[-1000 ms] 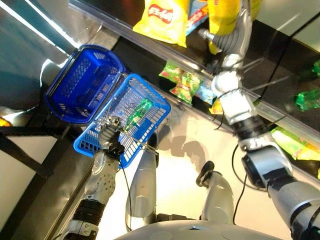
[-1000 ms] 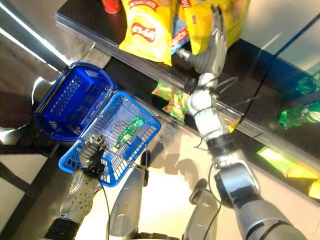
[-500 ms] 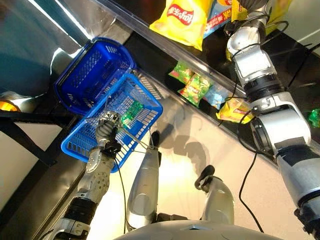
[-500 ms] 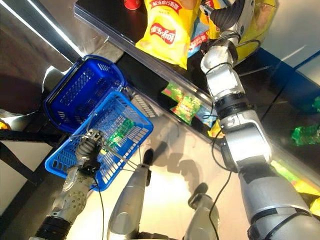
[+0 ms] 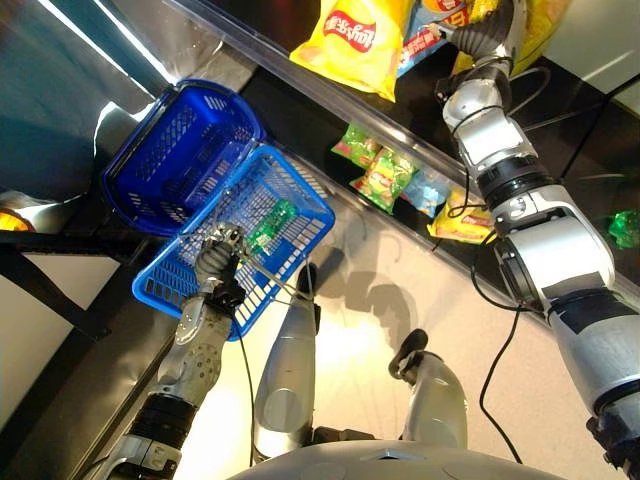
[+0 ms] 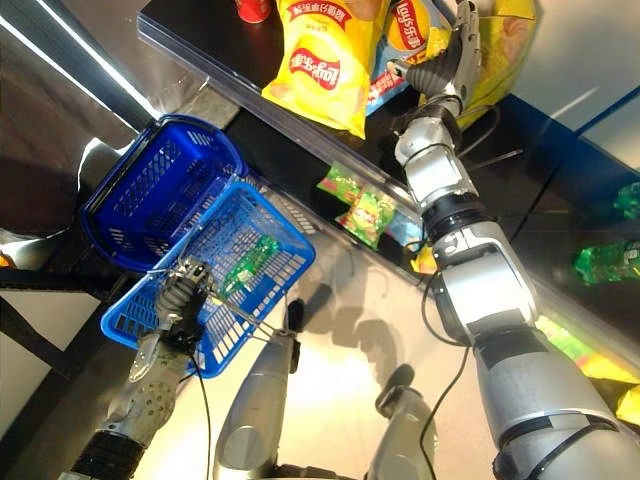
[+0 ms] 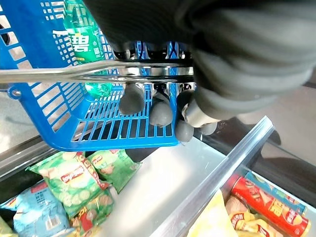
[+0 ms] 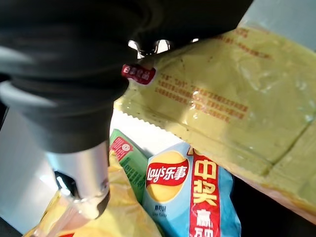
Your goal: Pick up the snacks into the basket
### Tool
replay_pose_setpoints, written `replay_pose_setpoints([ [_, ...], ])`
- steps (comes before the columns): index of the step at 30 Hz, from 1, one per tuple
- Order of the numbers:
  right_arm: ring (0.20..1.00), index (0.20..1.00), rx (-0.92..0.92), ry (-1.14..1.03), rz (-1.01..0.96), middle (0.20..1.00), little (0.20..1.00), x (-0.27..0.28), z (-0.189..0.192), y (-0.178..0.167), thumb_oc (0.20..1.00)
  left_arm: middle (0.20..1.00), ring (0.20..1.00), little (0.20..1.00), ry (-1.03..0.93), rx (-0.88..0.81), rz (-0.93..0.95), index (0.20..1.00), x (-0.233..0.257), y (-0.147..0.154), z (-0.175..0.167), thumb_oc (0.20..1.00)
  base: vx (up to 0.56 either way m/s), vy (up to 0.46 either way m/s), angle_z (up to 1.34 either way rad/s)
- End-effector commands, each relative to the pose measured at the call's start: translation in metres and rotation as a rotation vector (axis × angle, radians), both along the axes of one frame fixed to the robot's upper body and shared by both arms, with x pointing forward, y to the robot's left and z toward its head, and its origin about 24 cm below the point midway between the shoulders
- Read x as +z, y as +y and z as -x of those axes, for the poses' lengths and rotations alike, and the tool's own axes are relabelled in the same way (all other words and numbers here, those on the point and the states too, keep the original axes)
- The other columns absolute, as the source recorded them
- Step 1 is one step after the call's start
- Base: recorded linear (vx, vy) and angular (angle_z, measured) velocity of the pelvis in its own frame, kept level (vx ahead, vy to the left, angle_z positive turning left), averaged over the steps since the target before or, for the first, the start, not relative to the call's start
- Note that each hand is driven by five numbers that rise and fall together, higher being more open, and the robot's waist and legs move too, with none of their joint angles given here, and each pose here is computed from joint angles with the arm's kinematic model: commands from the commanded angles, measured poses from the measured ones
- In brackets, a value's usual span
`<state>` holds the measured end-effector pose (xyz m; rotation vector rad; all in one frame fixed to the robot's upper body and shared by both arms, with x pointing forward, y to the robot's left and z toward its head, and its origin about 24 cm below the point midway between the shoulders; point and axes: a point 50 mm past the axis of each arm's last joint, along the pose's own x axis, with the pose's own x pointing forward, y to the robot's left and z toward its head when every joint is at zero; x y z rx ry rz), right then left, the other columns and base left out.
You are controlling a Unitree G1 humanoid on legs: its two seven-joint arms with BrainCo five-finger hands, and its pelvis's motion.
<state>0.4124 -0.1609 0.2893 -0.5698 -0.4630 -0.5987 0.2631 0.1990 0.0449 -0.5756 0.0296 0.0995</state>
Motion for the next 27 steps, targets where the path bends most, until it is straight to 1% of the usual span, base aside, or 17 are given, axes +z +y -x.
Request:
replay_pose_setpoints([
  [1, 1.0, 1.0, 0.043, 0.037, 0.005, 1.0, 1.0, -0.025, -0.001, 0.009, 1.0, 0.2, 0.2, 0.2, -0.279, -0.026, -0.029, 0.2, 0.052, -0.001, -0.001, 0.2, -0.04, 0.005, -0.07],
  [7, 1.0, 1.0, 0.02, 0.106, -0.005, 1.0, 1.0, -0.049, -0.001, 0.003, 1.0, 0.2, 0.2, 0.2, -0.262, -0.022, -0.037, 0.2, 0.049, 0.0, -0.002, 0.2, -0.04, 0.002, -0.13],
  [12, 1.0, 1.0, 0.018, 0.126, -0.012, 1.0, 1.0, -0.053, -0.002, 0.001, 1.0, 0.2, 0.2, 0.2, -0.263, -0.018, -0.037, 0.2, 0.048, 0.002, 0.0, 0.2, -0.03, 0.0, -0.09],
  [13, 0.721, 0.721, 0.011, 0.138, -0.014, 0.721, 0.721, -0.055, -0.003, -0.001, 0.721, 0.2, 0.2, 0.2, -0.257, -0.02, -0.036, 0.2, 0.047, 0.003, 0.0, 0.2, 0.0, 0.0, 0.0],
  [14, 0.539, 0.539, 0.011, 0.138, -0.014, 0.539, 0.539, -0.055, -0.003, -0.001, 0.539, 0.2, 0.2, 0.2, -0.257, -0.02, -0.036, 0.2, 0.047, 0.003, 0.0, 0.2, 0.0, 0.0, 0.0],
  [15, 0.404, 0.404, 0.009, 0.142, -0.016, 0.404, 0.404, -0.055, -0.003, -0.002, 0.404, 0.2, 0.2, 0.2, -0.255, -0.021, -0.038, 0.2, 0.046, 0.003, 0.0, 0.2, 0.0, 0.0, 0.0],
  [16, 0.2, 0.2, 0.008, 0.147, -0.015, 0.2, 0.2, -0.056, -0.004, -0.003, 0.2, 0.2, 0.2, 0.2, -0.25, -0.021, -0.034, 0.2, 0.045, 0.003, 0.001, 0.2, 0.0, 0.0, 0.0],
  [27, 0.2, 0.2, 0.017, 0.11, 0.026, 0.2, 0.2, -0.049, -0.001, -0.013, 0.2, 0.2, 0.2, 0.2, -0.231, -0.009, -0.027, 0.2, 0.039, 0.006, 0.003, 0.2, 0.0, 0.0, -0.01],
])
